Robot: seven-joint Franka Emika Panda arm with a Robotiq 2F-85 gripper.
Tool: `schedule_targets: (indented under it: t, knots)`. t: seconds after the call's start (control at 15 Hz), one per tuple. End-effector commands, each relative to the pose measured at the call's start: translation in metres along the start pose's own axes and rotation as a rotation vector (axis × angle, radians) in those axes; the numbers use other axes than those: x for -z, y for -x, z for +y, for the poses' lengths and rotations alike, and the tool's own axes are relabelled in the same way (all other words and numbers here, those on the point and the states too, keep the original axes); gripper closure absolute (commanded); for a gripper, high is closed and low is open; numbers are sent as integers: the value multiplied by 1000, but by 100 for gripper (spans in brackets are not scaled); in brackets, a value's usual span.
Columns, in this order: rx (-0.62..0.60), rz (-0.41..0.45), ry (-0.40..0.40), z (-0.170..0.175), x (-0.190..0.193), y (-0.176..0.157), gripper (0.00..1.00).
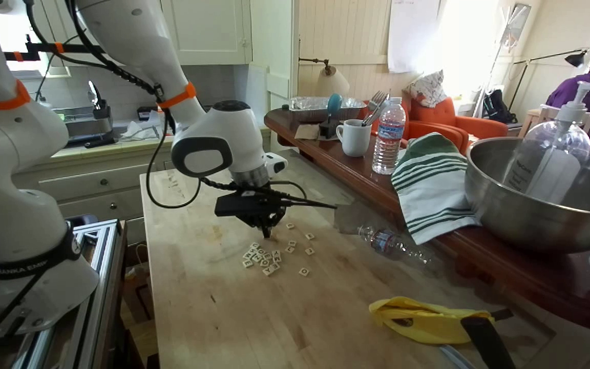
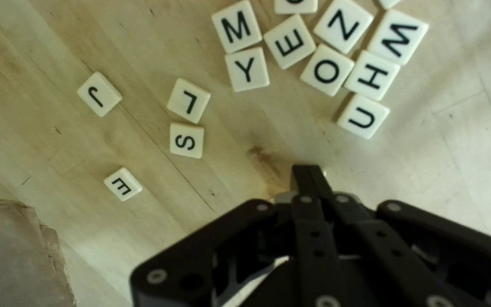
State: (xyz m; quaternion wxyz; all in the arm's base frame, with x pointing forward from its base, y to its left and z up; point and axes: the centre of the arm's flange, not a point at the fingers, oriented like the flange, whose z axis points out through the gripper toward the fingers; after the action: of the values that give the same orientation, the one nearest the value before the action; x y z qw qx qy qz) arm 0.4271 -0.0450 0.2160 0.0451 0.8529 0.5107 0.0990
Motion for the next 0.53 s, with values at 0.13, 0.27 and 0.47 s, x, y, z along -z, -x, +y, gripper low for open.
schedule_targets:
  t: [0.13, 0.27, 0.47]
  knots:
    - [-27, -19, 11, 5, -12, -10, 100]
    - [-36, -24, 11, 7, -14, -11, 100]
    - [-45, -31, 9, 8, -16, -12, 100]
